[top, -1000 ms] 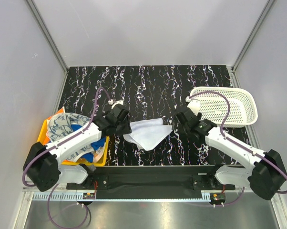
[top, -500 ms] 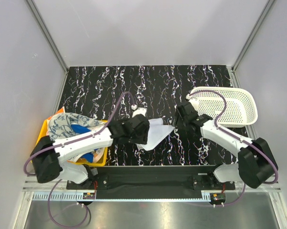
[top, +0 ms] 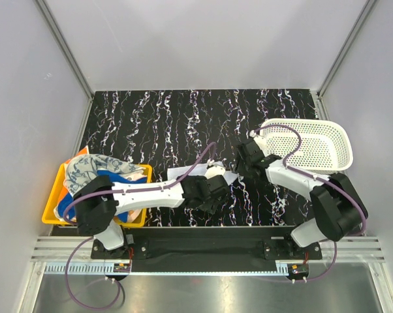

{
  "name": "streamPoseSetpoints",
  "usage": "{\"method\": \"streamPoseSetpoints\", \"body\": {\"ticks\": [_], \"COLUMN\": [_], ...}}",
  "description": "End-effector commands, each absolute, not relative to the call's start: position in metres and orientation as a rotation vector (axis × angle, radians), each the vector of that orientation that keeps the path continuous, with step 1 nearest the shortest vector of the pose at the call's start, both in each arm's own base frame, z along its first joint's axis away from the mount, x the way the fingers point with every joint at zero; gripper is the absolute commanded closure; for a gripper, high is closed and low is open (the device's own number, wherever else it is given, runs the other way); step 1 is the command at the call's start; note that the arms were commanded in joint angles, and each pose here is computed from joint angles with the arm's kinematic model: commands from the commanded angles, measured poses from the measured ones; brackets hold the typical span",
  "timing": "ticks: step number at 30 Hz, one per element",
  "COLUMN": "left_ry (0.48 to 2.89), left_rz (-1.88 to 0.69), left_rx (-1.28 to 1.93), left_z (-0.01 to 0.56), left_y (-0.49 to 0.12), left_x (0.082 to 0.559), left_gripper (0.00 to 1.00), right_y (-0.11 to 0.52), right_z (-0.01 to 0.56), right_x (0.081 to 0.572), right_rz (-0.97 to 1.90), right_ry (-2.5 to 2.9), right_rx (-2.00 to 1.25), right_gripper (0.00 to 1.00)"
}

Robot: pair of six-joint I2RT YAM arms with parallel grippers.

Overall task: Fold and stack the towels
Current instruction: Flatten out the crumpled towel

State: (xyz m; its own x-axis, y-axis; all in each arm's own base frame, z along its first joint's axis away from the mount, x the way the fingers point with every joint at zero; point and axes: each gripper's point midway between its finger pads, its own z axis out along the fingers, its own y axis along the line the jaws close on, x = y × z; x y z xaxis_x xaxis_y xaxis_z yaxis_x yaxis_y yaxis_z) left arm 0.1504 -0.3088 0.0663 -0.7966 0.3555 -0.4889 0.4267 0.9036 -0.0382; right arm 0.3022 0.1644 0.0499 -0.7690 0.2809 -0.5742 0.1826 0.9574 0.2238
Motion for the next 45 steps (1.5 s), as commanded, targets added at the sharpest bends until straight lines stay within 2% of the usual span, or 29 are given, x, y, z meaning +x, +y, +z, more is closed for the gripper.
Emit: {"method": "streamPoseSetpoints", "body": {"ticks": [1, 13, 19, 23, 27, 31, 33, 34, 38, 42, 45], "left_ry": [2.515, 2.471, 2.45, 2.444, 2.443, 2.441, 2.448, 2.447, 2.436, 2.424, 2.408], "left_rz": [-0.185, 0.0, 0.048, 0.056, 0.077, 0.079, 0.066, 0.056, 0.033, 0.107, 0.142], "left_rx": [0.571, 0.58, 0.589, 0.578, 0.581, 0.586, 0.597, 0.604, 0.627, 0.63, 0.604], "left_z": [0.076, 0.054, 0.049, 0.049, 0.048, 0.048, 0.047, 0.047, 0.05, 0.045, 0.044], "left_y": [-0.321, -0.311, -0.31, -0.308, -0.305, -0.305, -0.307, -0.309, -0.317, -0.317, -0.315], "left_x": [0.16, 0.171, 0.176, 0.177, 0.177, 0.177, 0.176, 0.174, 0.17, 0.173, 0.177], "left_gripper": [0.4, 0.4, 0.46, 0.54, 0.71, 0.82, 0.79, 0.61, 0.45, 0.43, 0.47], "right_y": [0.174, 0.178, 0.181, 0.18, 0.18, 0.18, 0.179, 0.18, 0.18, 0.18, 0.181], "right_z": [0.056, 0.04, 0.038, 0.041, 0.047, 0.049, 0.05, 0.051, 0.053, 0.053, 0.055], "right_x": [0.32, 0.325, 0.325, 0.325, 0.326, 0.326, 0.326, 0.326, 0.325, 0.325, 0.324], "right_rz": [0.258, 0.251, 0.264, 0.262, 0.267, 0.27, 0.271, 0.272, 0.272, 0.276, 0.284], "right_ry": [2.416, 2.434, 2.438, 2.432, 2.421, 2.419, 2.418, 2.417, 2.413, 2.416, 2.417], "right_rx": [0.37, 0.375, 0.373, 0.371, 0.367, 0.361, 0.36, 0.355, 0.348, 0.343, 0.339], "right_gripper": [0.43, 0.54, 0.63, 0.69, 0.76, 0.84, 0.85, 0.86, 0.89, 0.91, 0.93]}}
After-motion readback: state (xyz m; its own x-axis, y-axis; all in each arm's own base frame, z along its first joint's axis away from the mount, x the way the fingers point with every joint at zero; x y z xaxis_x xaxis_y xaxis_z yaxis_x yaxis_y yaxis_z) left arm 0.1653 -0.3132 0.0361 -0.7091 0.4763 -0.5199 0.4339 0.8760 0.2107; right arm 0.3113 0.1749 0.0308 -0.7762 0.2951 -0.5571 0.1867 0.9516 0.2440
